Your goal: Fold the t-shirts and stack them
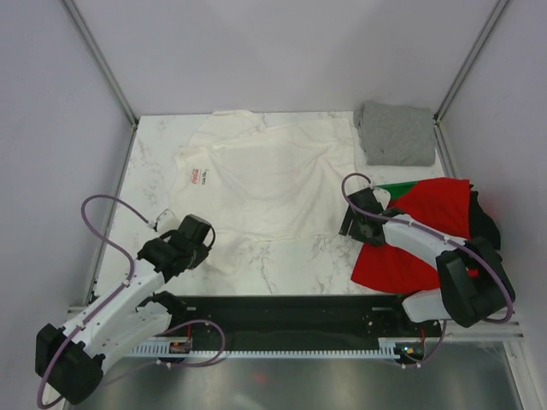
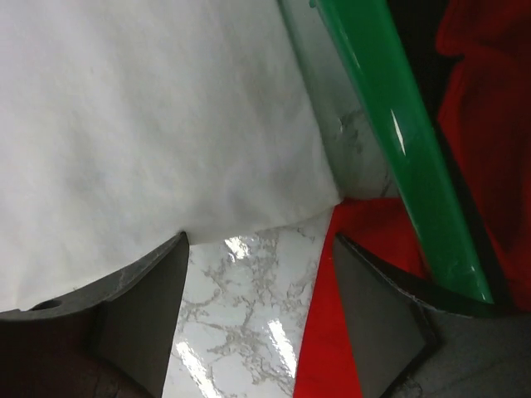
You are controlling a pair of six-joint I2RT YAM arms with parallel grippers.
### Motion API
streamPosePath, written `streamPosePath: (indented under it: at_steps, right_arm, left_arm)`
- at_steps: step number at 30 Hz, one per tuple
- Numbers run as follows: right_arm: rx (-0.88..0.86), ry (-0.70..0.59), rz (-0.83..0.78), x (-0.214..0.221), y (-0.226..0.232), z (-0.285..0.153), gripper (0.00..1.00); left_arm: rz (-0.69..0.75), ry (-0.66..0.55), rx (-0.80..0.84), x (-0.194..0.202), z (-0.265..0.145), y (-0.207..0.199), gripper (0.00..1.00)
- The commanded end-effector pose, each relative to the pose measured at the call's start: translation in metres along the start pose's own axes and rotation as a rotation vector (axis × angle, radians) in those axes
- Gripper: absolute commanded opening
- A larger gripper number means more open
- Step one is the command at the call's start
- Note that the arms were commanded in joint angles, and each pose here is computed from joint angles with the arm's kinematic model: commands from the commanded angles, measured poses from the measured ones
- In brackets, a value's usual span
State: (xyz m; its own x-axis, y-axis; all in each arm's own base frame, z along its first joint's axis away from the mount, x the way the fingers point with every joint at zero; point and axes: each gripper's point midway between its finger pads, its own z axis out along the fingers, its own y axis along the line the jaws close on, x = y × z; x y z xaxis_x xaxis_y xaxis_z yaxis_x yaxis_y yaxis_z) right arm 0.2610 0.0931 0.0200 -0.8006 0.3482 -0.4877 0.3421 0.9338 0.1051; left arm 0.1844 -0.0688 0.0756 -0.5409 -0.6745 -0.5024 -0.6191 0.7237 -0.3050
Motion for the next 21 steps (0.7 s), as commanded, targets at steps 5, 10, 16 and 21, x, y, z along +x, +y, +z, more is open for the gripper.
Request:
streamPosePath:
  at_steps: [5,10,16,21]
  right_arm:
    - [0.038,-0.088,0.142,-0.032,-0.02,0.02,0.78]
    - [0.018,-0.094,0.161,-0.046,-0.02,0.032,0.77]
    - [-0.068,-0.06,0.172,-0.039,-0.008,0.027,0.69]
    - [-0.119,-0.054,0.141,-0.021,-0.005,0.008,0.71]
  left_arm:
    - [0.089,-0.033,0.012,-0.014,-0.001,0.0,0.02]
    - [0.087,-0.03,0.025,-0.013,-0.001,-0.002,0.02]
    - [0.089,-0.035,0.048,-0.017,-0.006,-0.007,0.02]
    - [0.089,-0.025,0.05,-0.014,-0.005,-0.005,0.02]
